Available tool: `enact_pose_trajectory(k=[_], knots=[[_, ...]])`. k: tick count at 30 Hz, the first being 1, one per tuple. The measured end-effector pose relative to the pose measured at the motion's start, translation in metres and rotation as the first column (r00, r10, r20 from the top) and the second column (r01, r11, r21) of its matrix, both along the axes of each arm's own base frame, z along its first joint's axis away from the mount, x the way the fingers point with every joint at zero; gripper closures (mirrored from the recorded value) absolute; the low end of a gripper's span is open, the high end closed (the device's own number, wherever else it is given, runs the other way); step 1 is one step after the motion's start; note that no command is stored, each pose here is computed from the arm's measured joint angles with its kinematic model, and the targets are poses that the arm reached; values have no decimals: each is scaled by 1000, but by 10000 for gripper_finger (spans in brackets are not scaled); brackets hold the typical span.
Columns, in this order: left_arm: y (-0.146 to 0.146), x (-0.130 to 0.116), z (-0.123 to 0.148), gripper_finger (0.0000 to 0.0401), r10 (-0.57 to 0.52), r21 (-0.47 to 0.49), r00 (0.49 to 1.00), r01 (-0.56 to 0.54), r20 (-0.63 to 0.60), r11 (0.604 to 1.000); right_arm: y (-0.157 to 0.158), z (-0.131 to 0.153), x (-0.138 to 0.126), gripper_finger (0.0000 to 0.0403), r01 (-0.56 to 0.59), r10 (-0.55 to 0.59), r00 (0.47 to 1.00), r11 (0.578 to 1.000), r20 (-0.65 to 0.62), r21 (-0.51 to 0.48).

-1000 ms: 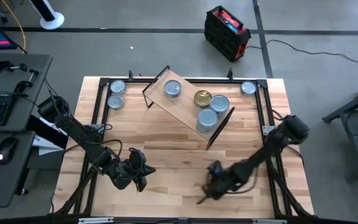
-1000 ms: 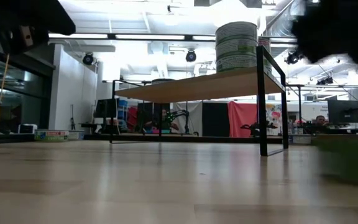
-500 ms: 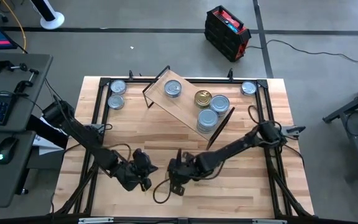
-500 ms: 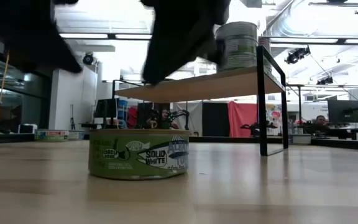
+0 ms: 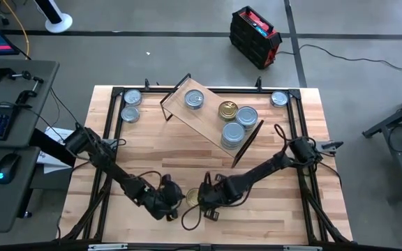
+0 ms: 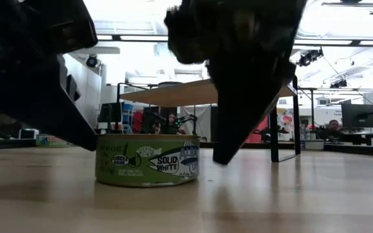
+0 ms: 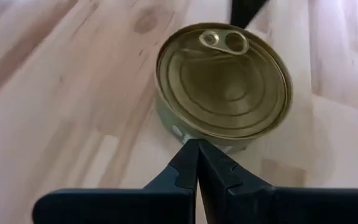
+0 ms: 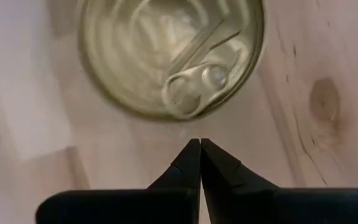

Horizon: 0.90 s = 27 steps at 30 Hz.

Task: Stack canned seafood by type on shelf
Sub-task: Stack the green tuna can on top of the other green tuna can on the shelf

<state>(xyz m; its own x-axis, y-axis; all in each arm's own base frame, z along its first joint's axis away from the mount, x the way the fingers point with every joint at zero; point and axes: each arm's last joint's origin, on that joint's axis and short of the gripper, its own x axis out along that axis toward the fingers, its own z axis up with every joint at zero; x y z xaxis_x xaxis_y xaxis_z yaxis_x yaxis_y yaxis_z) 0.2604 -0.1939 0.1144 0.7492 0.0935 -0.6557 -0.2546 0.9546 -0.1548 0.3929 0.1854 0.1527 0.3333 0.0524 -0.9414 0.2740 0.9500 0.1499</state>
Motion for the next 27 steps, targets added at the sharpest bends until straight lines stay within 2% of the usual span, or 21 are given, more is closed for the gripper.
enact_pose_trajectory(k=[2,5,7,9,15,19,27], knots=[[1,1,0,401,-82,92,996,84,-18,992,-2,-8,-2,403,29,-29,1000,1000,7,12],[4,5,0,401,-247,226,966,259,-77,939,-3,-13,-2,403,47,-48,999,999,26,27],[8,8,-1,401,-333,252,935,353,-118,901,-3,-13,-1,403,38,-39,999,999,32,25],[13,12,-1,401,-377,242,915,402,-143,883,-3,-13,-1,403,22,-23,999,1000,36,20],[27,23,0,401,-333,219,935,352,-120,910,-4,-14,0,403,28,-29,999,999,36,18],[28,24,0,401,-357,181,926,374,-121,910,-4,-12,2,403,36,-37,999,999,36,30],[27,22,-1,401,-368,177,920,388,-137,904,-1,26,6,403,-20,17,996,999,92,36]])
